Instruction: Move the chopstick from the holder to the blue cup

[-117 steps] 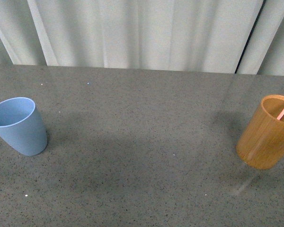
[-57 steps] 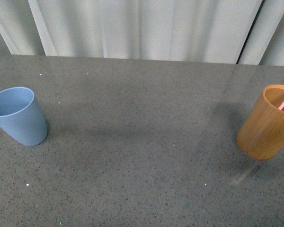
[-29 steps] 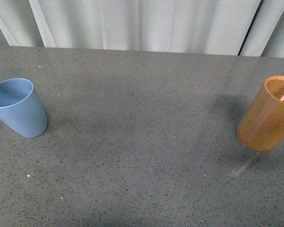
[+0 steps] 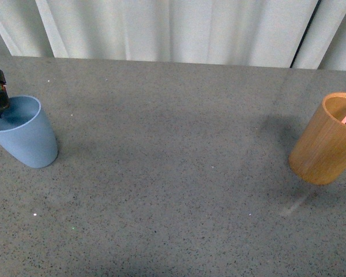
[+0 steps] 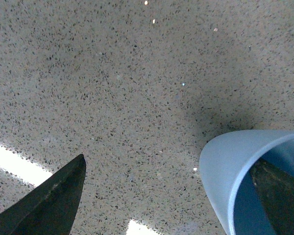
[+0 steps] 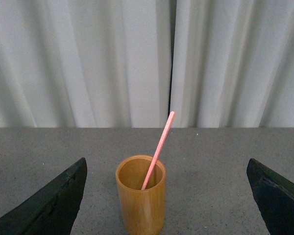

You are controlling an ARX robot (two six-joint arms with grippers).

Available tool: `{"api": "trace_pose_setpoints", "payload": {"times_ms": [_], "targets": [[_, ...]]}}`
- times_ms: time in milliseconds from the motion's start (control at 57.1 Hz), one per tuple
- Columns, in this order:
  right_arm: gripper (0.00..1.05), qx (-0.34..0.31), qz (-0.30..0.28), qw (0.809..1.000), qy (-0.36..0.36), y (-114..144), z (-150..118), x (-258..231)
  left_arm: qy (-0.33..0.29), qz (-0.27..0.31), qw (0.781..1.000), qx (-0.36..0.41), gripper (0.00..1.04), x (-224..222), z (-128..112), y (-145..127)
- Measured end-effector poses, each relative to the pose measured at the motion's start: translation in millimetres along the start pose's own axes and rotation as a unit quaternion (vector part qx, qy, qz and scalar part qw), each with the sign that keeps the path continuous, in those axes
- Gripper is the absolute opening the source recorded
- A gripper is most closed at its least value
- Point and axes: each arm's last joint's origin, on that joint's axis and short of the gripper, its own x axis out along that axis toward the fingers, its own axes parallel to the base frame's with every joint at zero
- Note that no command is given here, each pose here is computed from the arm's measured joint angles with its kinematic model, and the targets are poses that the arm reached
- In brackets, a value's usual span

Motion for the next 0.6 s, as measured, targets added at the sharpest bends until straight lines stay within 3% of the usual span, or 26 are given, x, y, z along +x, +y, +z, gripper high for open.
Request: {"api": "trace_pose_setpoints", "payload": {"times_ms": [315,525,595], "targets": [[0.95,0.000,0.000,1.000,0.000,0.0,0.0,0.0,0.021,0.009,1.000,-0.001,0.97,17.1,-4.9,-9.6],[0.95,0.000,0.000,1.000,0.000,0.0,-0.1,0.0,0.015,-0.001,1.000,0.002,0.63,18.1,-3.2,-17.1],[0.95,0.000,0.000,1.000,0.000,0.0,0.0,0.0,0.016,-0.009,1.000,0.000,0.47,20.4,-0.9,-18.9]]}}
